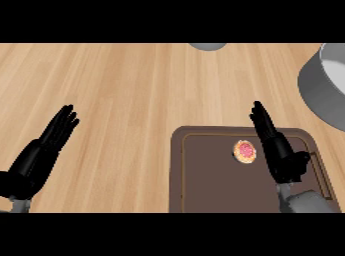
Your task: Pick the cupcake from the tray and place it in the pot
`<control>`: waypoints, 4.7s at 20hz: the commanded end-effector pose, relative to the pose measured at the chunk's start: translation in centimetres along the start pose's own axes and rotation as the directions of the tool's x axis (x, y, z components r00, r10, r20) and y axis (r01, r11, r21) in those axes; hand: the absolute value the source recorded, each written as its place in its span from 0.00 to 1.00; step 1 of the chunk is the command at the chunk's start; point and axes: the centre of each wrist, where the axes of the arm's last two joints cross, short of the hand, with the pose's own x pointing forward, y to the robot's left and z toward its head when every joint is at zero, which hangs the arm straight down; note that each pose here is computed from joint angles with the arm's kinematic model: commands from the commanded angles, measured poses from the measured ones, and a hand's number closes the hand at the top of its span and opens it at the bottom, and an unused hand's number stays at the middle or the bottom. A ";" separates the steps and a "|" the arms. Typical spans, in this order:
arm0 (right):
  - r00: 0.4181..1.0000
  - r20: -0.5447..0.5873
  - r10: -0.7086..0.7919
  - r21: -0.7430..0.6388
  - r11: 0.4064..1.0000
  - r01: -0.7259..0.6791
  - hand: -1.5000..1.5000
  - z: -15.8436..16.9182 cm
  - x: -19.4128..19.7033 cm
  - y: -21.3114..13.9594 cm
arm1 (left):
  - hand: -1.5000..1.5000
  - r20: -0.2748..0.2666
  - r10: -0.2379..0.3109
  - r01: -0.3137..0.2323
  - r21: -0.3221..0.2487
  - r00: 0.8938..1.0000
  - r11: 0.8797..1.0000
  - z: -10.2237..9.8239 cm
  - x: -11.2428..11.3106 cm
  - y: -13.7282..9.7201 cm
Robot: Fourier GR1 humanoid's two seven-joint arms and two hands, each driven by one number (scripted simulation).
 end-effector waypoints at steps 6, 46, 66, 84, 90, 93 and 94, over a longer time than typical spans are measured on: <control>0.942 0.325 0.088 0.025 0.995 -0.101 1.00 -6.5 9.0 -10.2 | 0.50 0.075 -0.029 0.001 0.348 0.997 0.937 -3.1 3.9 2.6; 0.617 0.216 0.757 0.600 0.396 -0.695 0.00 -3.8 15.8 -1.5 | 0.50 0.002 0.026 -0.025 0.341 1.000 0.940 -4.8 5.1 1.5; 0.520 0.147 0.842 0.585 0.350 -0.732 0.00 -4.8 8.2 -1.7 | 0.50 -0.002 0.009 -0.008 0.349 1.000 0.937 -4.5 5.7 2.0; 0.485 0.303 0.820 0.566 0.254 -0.784 1.00 -4.4 3.6 -1.3 | 0.50 -0.001 0.029 -0.027 0.318 1.000 0.948 -4.7 3.8 1.3; 0.476 0.272 0.836 0.568 0.260 -0.781 1.00 0.5 5.7 2.7 | 0.50 -0.017 0.008 -0.001 0.343 1.000 0.939 -5.5 4.7 0.6; 0.475 0.278 0.835 0.548 0.268 -0.793 1.00 2.8 5.5 2.3 | 0.50 0.002 0.023 -0.023 0.349 1.000 0.937 -6.2 5.5 -0.3; 0.474 0.261 0.841 0.524 0.289 -0.801 1.00 2.1 5.9 4.7 | 0.50 -0.019 0.037 -0.028 0.344 0.999 0.939 -5.6 4.0 -1.5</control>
